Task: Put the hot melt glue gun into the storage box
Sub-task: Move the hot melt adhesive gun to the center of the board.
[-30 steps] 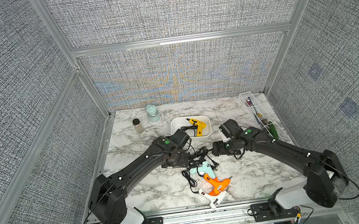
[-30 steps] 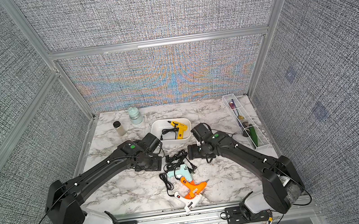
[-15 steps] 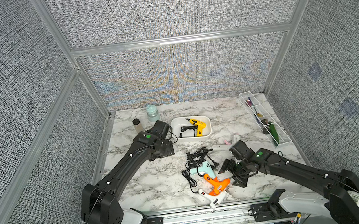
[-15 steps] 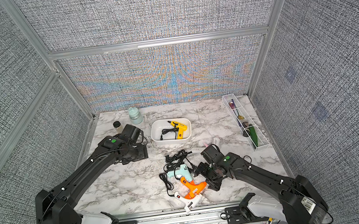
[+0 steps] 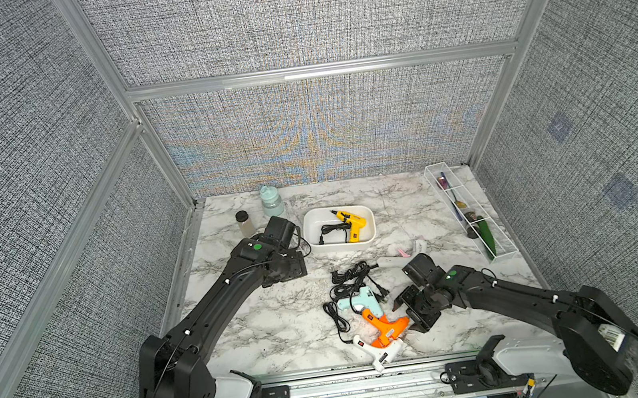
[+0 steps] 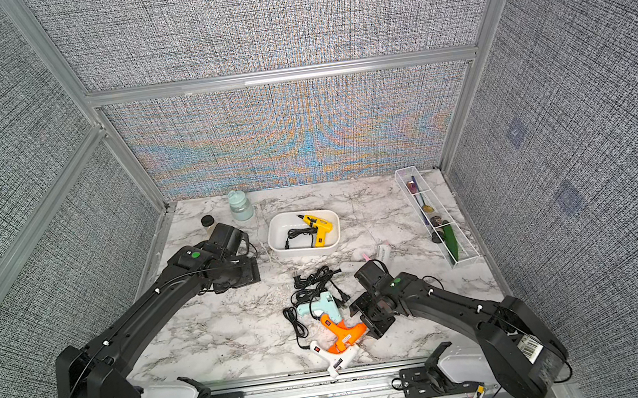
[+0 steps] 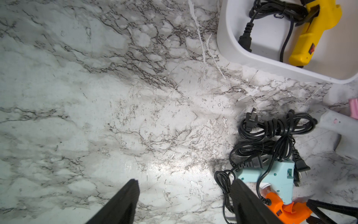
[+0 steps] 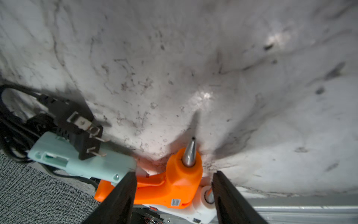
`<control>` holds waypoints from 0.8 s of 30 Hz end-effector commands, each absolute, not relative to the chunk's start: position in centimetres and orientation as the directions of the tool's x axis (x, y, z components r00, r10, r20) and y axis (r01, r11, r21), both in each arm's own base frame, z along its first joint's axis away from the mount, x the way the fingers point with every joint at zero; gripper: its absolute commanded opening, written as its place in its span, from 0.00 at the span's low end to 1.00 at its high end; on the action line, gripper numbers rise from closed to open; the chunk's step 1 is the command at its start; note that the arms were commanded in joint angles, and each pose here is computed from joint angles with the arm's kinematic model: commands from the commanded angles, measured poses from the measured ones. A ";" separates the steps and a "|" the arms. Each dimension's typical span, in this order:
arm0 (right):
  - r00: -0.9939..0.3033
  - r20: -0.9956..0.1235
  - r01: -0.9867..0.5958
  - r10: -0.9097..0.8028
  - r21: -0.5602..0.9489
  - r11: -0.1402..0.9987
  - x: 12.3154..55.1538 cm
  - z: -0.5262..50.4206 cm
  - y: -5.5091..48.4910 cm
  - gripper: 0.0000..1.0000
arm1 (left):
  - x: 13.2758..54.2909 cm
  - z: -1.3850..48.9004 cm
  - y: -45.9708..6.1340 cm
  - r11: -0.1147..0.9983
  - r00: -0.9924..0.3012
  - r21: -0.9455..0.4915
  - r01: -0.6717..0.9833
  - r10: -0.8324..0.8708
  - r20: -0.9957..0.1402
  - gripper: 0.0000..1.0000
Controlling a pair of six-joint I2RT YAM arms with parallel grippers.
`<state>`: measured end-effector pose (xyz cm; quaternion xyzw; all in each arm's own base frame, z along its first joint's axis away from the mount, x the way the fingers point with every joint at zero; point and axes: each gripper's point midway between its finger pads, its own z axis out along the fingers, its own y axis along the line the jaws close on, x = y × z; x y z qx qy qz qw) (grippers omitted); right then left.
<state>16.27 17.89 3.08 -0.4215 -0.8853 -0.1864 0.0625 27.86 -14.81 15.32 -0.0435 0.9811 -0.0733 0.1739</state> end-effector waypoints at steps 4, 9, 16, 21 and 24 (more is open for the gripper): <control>-0.648 0.254 0.760 0.718 0.269 0.591 16.7 2.0 17.8 0.56 | 27.9 15.2 -14.1 0.989 -0.932 -0.134 -0.062 -0.106 -0.347 0.80; -0.670 0.268 0.742 0.692 0.267 0.615 16.9 1.5 18.4 0.49 | 28.3 15.1 -14.3 0.989 -0.932 -0.134 -0.058 -0.102 -0.347 0.80; -0.687 0.216 0.725 0.694 0.267 0.634 18.9 2.1 16.8 0.15 | 28.9 15.0 -14.4 0.990 -0.934 -0.130 -0.057 -0.099 -0.344 0.80; -0.720 0.042 0.674 0.693 0.283 0.683 23.5 5.2 12.6 0.05 | 28.9 14.8 -14.4 0.990 -0.936 -0.128 -0.058 -0.099 -0.337 0.80; -0.799 -0.053 0.563 0.599 0.288 0.775 27.3 7.4 12.3 0.04 | 29.1 14.5 -14.5 0.991 -0.939 -0.122 -0.054 -0.092 -0.330 0.80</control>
